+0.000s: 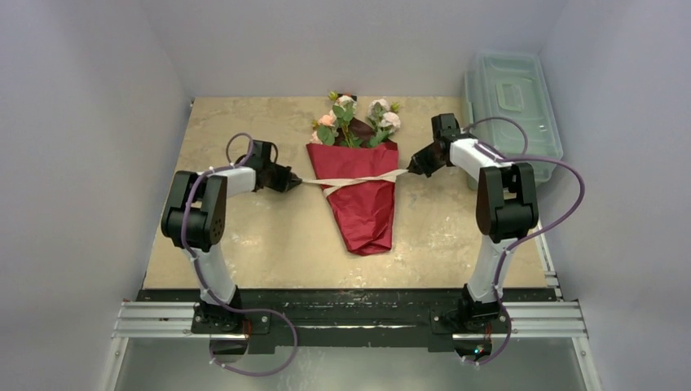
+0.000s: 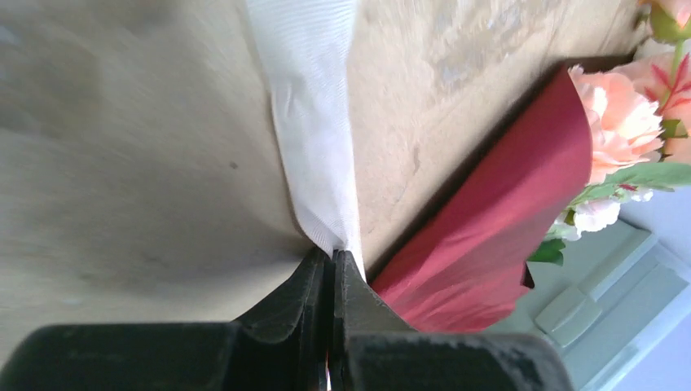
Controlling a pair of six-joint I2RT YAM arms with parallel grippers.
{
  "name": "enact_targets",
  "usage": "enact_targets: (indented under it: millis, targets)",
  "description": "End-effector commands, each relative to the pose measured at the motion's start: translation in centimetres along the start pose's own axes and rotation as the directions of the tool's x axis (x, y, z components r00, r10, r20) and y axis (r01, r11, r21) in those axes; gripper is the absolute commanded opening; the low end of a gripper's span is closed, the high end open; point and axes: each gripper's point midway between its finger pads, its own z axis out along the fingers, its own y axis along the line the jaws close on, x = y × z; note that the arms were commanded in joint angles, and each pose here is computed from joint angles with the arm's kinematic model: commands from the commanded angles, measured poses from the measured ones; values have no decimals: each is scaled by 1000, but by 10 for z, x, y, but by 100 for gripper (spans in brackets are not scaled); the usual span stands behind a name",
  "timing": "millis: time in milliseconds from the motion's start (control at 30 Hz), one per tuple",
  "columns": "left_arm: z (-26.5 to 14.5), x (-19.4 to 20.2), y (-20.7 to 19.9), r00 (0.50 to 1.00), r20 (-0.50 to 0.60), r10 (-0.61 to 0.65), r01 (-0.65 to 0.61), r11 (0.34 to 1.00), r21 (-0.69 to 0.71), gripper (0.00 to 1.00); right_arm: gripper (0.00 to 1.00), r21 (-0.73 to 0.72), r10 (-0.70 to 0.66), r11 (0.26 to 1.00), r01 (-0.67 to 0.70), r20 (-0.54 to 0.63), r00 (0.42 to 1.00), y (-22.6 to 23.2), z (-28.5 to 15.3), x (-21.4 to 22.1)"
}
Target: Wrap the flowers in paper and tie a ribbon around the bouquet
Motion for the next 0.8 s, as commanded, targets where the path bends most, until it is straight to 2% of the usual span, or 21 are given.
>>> enact_targets:
  millis: [0, 167, 367, 633, 767]
  targets:
    - [-11, -40, 18, 993, 81, 88, -82, 994, -73, 0, 0, 10, -71, 997, 71, 34, 997, -1, -10, -18]
    - [-26, -64, 19, 983, 139, 119, -109, 991, -78, 0, 0, -6, -127, 992, 128, 35, 991, -6, -12, -18]
    - [-53, -133, 32, 962, 238, 136, -110, 987, -120, 0, 0, 16, -190, 982, 189, 21, 982, -21, -11, -22]
    - [-94, -219, 59, 903, 334, 269, -164, 936, -311, 0, 0, 84, -266, 962, 261, 50, 963, -48, -21, -36]
    - [-111, -246, 76, 885, 365, 290, -151, 919, -364, 0, 0, 99, -293, 953, 285, 70, 954, -62, -30, -37]
